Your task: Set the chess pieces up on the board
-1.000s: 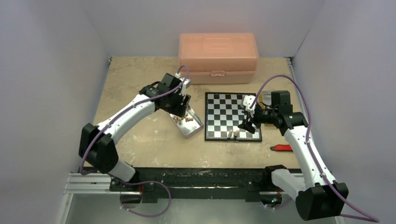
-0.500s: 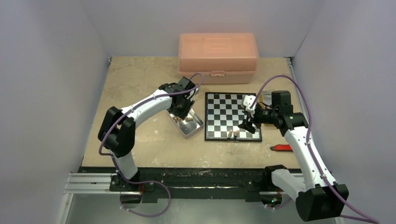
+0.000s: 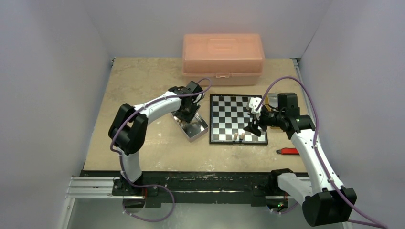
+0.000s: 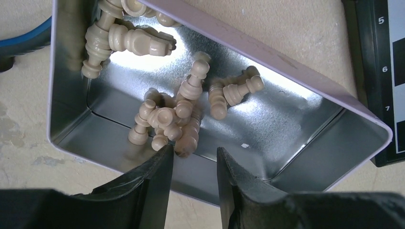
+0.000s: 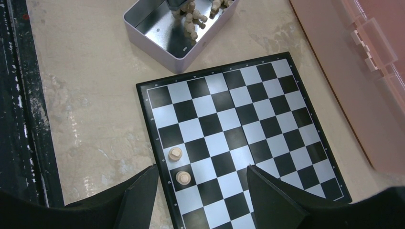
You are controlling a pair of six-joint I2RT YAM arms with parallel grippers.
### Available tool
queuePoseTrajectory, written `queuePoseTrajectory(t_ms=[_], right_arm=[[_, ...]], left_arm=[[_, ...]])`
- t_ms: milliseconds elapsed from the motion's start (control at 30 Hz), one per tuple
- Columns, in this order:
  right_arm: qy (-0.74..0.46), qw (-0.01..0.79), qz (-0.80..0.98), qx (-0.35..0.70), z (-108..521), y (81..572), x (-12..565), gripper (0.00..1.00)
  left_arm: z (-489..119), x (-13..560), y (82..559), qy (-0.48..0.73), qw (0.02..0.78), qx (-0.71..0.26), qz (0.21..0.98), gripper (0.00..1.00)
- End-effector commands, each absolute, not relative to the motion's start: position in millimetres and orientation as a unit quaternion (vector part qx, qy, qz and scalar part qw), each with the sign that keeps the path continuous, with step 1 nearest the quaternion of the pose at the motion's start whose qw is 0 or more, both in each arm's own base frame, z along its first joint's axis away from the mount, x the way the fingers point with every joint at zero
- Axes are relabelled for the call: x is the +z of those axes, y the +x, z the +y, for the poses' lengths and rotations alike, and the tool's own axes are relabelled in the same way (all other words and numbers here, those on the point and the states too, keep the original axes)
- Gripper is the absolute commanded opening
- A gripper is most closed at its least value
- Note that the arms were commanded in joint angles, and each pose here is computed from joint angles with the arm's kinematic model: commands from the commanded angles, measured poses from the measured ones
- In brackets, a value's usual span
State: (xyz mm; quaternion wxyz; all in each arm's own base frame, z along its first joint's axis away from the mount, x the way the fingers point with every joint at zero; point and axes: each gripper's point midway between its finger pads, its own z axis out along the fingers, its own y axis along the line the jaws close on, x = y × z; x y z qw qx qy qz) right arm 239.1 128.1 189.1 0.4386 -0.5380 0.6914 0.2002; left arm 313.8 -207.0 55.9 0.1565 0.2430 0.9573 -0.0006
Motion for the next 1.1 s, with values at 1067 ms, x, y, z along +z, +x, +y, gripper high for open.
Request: queuePoseTrajectory(t_ms=[1067], right_arm=[[-0.536,0.446,0.689,0.197,128.5,243.2,194.7,0.72]], left_arm=[[-206.0,50.9,332.6,0.227,0.166,-0.003,0.960,0.27]])
